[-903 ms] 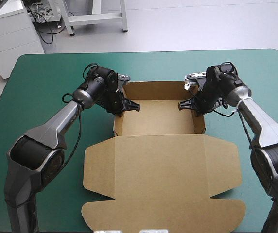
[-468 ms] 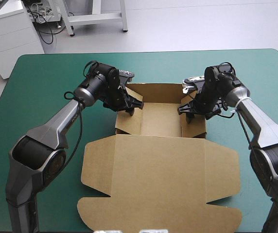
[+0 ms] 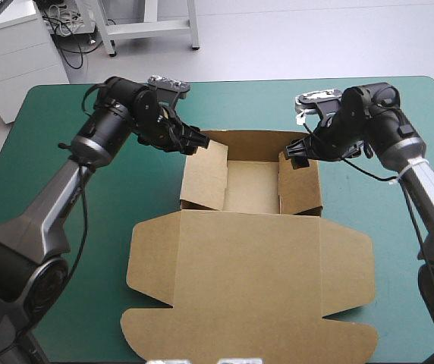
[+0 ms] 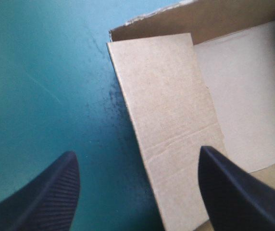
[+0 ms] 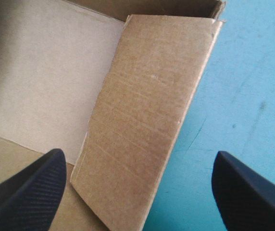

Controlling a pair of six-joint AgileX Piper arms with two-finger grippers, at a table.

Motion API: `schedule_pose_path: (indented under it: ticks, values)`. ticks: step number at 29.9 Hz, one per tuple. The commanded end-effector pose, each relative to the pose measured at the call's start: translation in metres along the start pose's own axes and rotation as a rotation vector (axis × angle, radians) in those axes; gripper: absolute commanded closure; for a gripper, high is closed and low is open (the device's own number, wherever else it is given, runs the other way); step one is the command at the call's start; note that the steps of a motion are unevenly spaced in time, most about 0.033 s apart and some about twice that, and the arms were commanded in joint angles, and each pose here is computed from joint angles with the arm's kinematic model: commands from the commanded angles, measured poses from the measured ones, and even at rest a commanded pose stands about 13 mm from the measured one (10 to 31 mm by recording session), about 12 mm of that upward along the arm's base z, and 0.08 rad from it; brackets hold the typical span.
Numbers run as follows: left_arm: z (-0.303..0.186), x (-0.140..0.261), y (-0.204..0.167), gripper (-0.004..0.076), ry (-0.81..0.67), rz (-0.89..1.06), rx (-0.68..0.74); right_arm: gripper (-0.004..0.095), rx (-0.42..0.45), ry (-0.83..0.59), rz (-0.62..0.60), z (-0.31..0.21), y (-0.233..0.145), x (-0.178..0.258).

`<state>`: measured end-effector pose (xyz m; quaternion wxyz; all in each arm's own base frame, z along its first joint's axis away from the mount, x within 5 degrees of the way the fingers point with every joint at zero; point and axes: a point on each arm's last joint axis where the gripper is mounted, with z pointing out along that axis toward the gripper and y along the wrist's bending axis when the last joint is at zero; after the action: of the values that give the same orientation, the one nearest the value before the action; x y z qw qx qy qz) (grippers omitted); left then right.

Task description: Fold the box

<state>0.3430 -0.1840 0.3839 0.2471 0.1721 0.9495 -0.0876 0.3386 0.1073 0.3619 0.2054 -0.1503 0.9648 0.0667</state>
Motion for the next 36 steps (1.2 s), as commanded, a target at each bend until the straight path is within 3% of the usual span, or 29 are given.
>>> schedule_pose_path:
  ticks: [1, 5, 7, 13, 20, 27, 31, 36]
  values:
    - [-0.077, 0.011, 0.0, 0.035, -0.132, 0.031, 0.01, 0.0139, 0.001, -0.118, -0.011, -0.048, 0.004, 0.005]
    - [-0.128, 0.027, 0.001, 0.0645, -0.241, 0.086, 0.019, 0.0139, 0.0, -0.131, 0.005, -0.054, 0.004, 0.007]
    - [-0.145, 0.039, 0.003, 0.0754, -0.268, 0.104, 0.019, 0.0139, -0.001, -0.131, 0.02, -0.054, 0.004, 0.007]
    - [-0.162, 0.085, 0.009, 0.0756, -0.246, 0.136, 0.011, 0.0139, 0.009, -0.108, 0.052, -0.042, -0.004, 0.003]
    - [-0.125, 0.157, 0.019, 0.0756, -0.066, 0.132, 0.008, 0.0139, 0.011, -0.036, 0.089, -0.012, -0.016, -0.004]
    - [-0.081, 0.219, 0.028, 0.0756, -0.036, 0.077, 0.006, 0.0149, 0.0, 0.042, 0.099, 0.031, -0.019, -0.012]
    - [-0.073, 0.237, 0.03, 0.0756, -0.011, 0.071, 0.003, 0.0179, -0.016, 0.04, 0.099, 0.044, -0.019, -0.015]
    - [-0.072, 0.239, 0.031, 0.0756, 0.0, 0.067, 0.002, 0.0292, -0.031, 0.064, 0.104, 0.06, -0.02, -0.017]
